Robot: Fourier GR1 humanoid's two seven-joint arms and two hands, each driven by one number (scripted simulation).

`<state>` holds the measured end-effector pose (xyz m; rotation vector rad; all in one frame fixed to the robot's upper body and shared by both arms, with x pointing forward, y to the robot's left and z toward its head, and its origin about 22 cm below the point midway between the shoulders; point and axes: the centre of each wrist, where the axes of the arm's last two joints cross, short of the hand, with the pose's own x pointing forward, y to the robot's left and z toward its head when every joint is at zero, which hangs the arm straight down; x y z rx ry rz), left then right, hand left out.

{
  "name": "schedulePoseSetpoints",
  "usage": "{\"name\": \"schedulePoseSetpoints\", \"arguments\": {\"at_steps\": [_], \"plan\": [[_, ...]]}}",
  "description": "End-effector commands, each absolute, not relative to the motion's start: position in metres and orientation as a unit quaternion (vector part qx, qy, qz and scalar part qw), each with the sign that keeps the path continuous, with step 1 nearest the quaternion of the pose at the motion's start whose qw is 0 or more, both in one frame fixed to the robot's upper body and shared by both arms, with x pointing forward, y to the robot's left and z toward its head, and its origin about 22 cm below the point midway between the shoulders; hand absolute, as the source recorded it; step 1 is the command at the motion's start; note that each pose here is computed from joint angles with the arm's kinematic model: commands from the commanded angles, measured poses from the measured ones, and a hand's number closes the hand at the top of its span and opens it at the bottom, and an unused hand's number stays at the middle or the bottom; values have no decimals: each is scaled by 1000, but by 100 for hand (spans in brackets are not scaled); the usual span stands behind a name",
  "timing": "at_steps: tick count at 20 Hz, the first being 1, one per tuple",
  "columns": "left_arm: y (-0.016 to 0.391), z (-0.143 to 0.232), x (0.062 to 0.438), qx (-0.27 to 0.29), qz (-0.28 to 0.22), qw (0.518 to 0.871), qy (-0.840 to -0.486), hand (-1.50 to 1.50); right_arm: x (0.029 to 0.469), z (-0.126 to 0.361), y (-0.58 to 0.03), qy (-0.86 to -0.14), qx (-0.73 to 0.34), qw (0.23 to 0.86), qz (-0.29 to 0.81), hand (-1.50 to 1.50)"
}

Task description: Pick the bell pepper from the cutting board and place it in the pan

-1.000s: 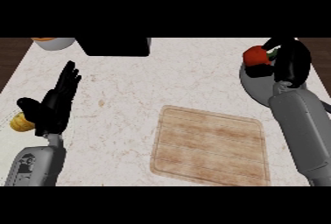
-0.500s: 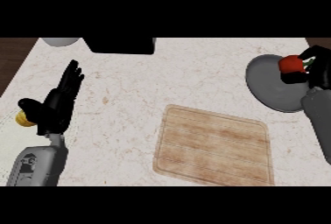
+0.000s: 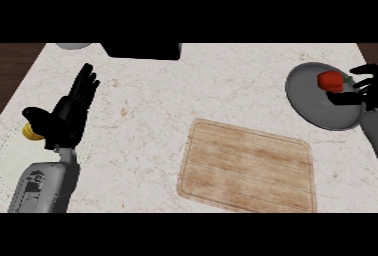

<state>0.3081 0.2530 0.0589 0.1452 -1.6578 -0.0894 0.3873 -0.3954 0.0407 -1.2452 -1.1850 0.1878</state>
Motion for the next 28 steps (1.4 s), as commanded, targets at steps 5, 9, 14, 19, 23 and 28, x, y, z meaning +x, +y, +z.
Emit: {"name": "schedulePoseSetpoints", "arguments": {"at_steps": [5,9,14,19,23,28], "plan": [[259,58,308,61,-50,673,-736,0,374,22,-409,-547,-421,720,73,-150],[265,48,299,65,-46,679,-730,0,371,21,-413,-592,-434,678,30,-150],[273,45,296,73,-26,680,-729,0,356,-6,-407,-642,-432,631,-56,-150],[275,46,295,83,-26,686,-722,0,340,-3,-434,-696,-330,630,-97,-150],[267,41,292,91,-16,687,-721,0,310,-33,-437,-717,-274,636,-78,-150],[289,53,288,107,-7,688,-718,0,282,-31,-451,-737,-259,621,-62,-150]]}}
